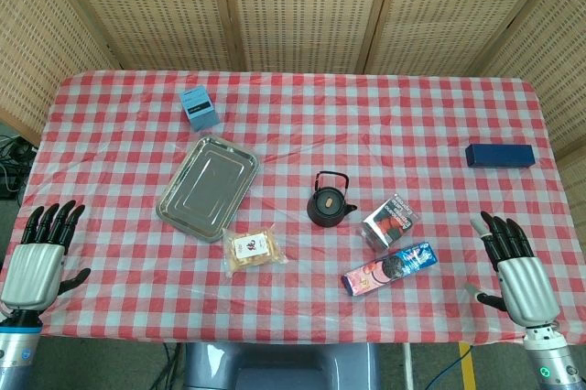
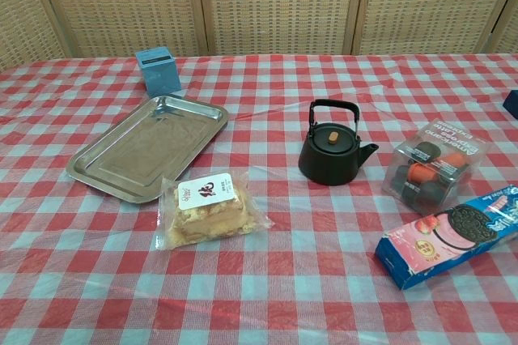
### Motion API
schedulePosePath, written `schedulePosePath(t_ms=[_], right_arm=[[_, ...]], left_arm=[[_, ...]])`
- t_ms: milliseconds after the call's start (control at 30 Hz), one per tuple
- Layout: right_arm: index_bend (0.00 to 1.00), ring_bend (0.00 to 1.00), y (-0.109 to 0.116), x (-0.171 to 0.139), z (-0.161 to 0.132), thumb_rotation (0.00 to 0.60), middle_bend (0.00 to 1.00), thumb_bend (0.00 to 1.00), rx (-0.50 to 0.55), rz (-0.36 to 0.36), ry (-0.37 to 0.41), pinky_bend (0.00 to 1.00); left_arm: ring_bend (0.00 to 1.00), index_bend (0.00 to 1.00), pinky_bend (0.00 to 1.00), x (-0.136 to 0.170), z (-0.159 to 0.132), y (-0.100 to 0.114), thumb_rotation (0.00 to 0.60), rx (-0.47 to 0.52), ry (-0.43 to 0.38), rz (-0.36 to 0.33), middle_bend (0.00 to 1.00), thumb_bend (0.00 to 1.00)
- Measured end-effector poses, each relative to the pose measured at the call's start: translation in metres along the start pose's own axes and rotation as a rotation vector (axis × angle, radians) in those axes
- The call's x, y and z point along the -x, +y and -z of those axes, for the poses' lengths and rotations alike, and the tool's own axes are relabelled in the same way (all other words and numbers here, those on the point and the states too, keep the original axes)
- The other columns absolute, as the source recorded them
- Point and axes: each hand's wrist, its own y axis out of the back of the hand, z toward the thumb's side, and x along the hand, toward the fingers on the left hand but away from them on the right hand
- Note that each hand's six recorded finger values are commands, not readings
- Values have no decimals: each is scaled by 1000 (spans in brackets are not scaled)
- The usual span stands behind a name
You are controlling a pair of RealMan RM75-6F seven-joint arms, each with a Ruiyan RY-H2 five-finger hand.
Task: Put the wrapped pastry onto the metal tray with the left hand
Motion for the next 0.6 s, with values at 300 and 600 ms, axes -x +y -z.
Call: schedulePosePath(t_ms=[300, 600], right_arm=[[0, 0, 1, -1, 3, 600, 0, 61, 5, -3, -12, 0], [0, 0, -1, 1, 5, 600, 0, 61, 4, -9, -24, 0]], left_arm=[[0, 0, 0, 1, -1, 1, 600, 1, 2, -4, 0, 119], [0, 0, 0, -1, -2, -2, 600, 2, -3, 6, 0, 120]])
